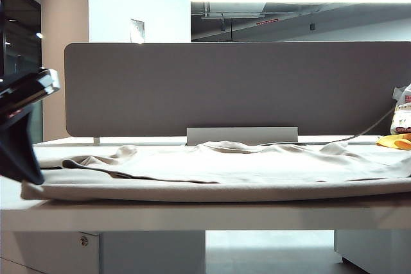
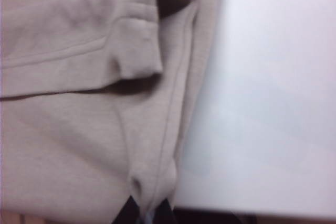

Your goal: Fold the bottom side of the T-shirt horizontally towards the center, about one-third of the way, then fold the sleeve back towards the center, creating a straight line along the edge of the T-shirt, and finally fold the bottom of the T-shirt up towards the top, creating a neat rectangle.

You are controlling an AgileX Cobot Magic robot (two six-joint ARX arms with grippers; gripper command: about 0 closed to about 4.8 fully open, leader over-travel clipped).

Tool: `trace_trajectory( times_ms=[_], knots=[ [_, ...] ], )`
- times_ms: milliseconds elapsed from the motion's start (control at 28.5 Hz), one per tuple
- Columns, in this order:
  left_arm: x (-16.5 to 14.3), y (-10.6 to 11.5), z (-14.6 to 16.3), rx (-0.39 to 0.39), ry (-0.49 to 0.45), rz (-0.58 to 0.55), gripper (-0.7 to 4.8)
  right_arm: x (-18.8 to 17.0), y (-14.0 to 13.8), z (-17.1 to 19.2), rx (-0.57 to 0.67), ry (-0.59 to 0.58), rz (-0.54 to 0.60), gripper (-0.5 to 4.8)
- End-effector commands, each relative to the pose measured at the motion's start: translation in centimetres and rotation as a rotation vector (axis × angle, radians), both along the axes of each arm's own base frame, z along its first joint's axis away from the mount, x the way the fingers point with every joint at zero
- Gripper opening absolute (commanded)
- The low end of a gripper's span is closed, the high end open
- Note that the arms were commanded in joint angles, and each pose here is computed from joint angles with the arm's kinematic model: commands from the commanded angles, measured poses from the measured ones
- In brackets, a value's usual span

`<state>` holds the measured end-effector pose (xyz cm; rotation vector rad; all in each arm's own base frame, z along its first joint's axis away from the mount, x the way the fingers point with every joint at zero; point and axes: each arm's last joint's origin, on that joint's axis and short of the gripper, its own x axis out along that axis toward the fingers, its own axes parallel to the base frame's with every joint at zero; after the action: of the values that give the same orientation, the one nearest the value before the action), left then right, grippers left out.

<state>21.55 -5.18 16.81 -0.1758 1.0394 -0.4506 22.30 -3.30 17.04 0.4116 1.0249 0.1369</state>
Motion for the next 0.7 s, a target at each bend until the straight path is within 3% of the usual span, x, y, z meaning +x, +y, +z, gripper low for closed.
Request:
trace_trajectory(
  times_ms=[35, 527, 597, 702],
  knots=[
    [-0.79, 0.19, -0.25, 0.0, 0.01, 0.01, -0.06, -0.65, -0.04, 0.15, 0.003, 0.024, -0.008, -0.01],
    [-1.21, 0.25, -0.35, -0.002, 0.023, 0.005, -0.03, -1.29, 0.14, 0.44, 0.022, 0.051, -0.001, -0.01],
    [-1.08, 0.23, -0.28, -0.005, 0.007, 0.005, 0.68, -1.25, 0.13, 0.46, 0.022, 0.047, -0.001, 0.31],
    [-0.93, 0.2, -0.18, -0.011, -0.008, 0.01, 2.14, -1.17, 0.11, 0.51, 0.022, 0.039, -0.005, 1.82]
  ],
)
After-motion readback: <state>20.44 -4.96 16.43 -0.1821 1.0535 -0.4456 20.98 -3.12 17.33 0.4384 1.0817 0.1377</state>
